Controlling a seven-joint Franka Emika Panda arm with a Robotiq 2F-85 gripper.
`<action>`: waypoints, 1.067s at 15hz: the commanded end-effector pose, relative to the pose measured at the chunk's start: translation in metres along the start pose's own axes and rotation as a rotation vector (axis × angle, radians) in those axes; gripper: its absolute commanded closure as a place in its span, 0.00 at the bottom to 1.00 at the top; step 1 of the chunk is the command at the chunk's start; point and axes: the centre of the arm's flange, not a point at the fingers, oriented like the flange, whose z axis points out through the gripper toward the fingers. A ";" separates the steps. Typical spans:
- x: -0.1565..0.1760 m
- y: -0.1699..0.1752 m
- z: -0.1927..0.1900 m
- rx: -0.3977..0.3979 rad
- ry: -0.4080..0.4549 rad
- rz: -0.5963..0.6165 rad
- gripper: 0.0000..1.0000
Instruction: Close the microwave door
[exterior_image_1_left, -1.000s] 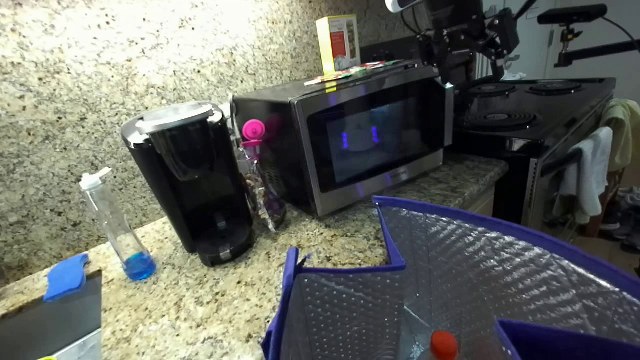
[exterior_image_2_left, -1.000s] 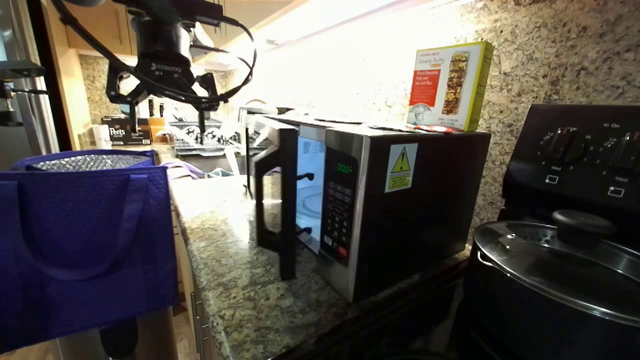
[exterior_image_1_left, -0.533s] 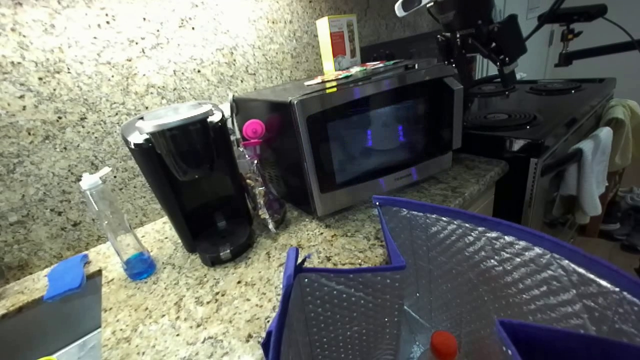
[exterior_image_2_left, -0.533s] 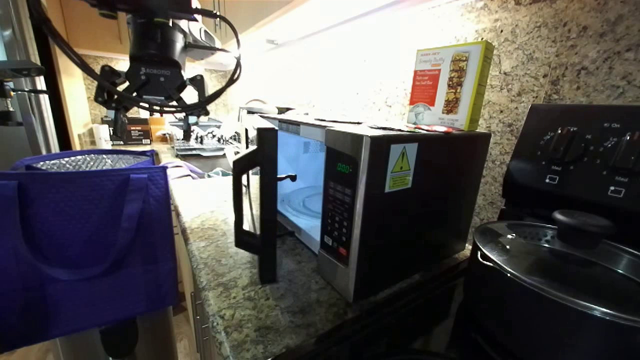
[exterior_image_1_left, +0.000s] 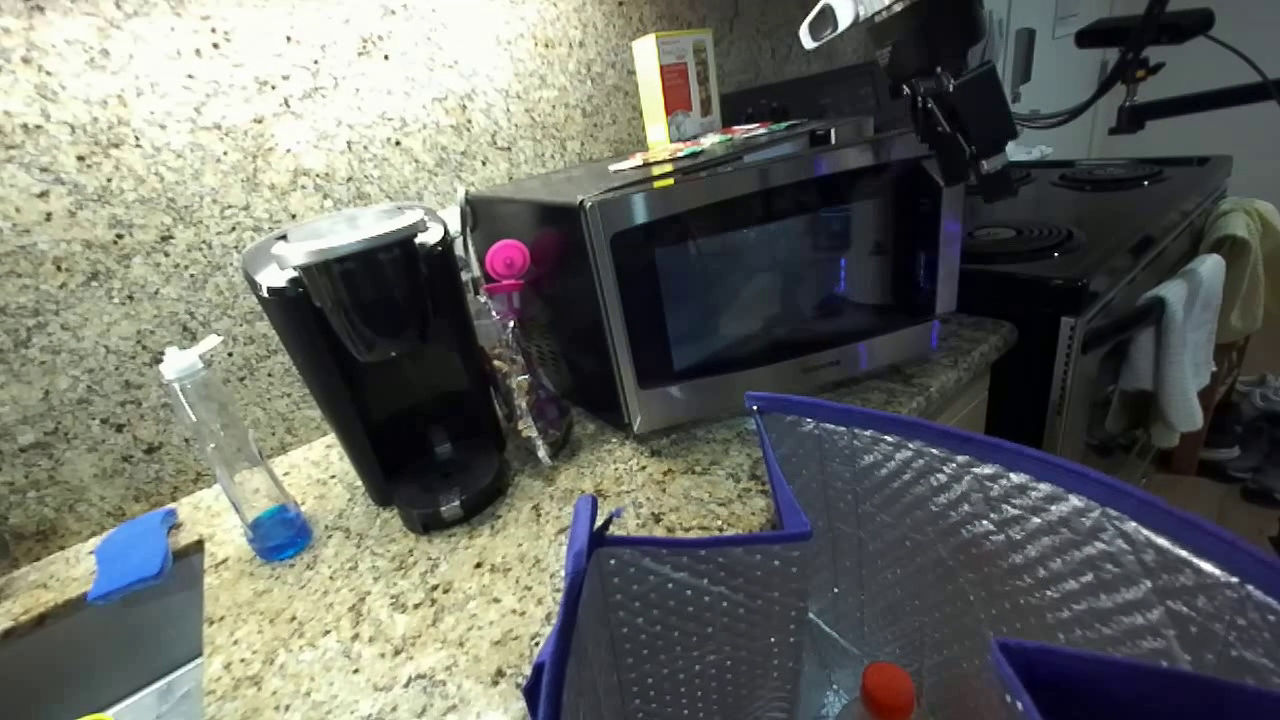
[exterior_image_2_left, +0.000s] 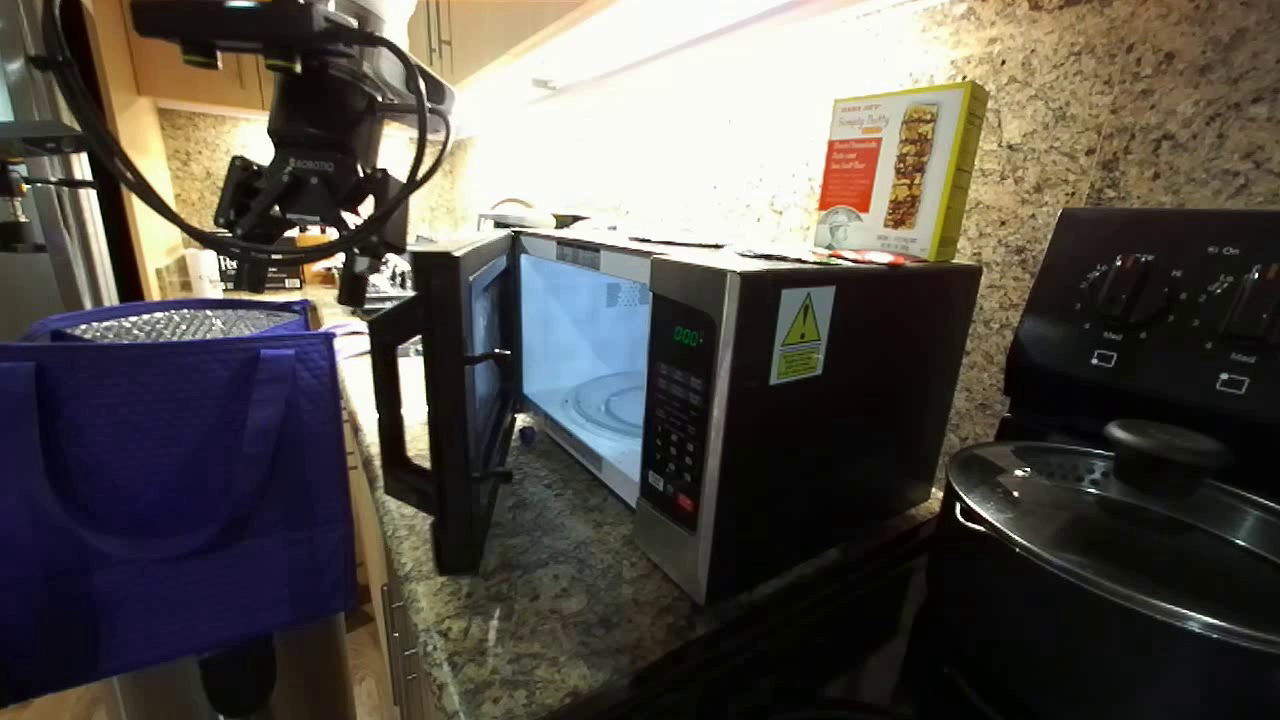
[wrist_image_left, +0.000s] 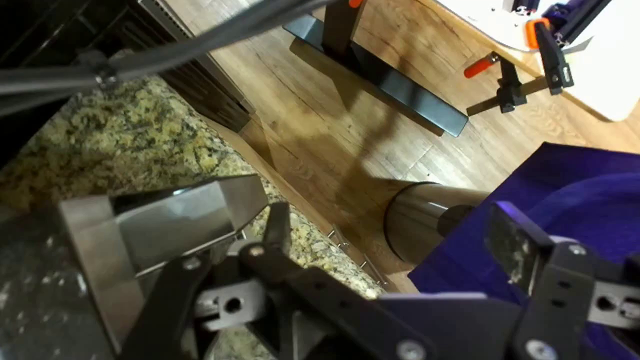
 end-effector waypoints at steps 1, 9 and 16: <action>0.001 0.014 0.005 0.069 0.013 0.185 0.00; -0.001 0.015 0.006 0.065 0.000 0.316 0.00; 0.005 0.019 -0.005 0.017 0.149 0.620 0.00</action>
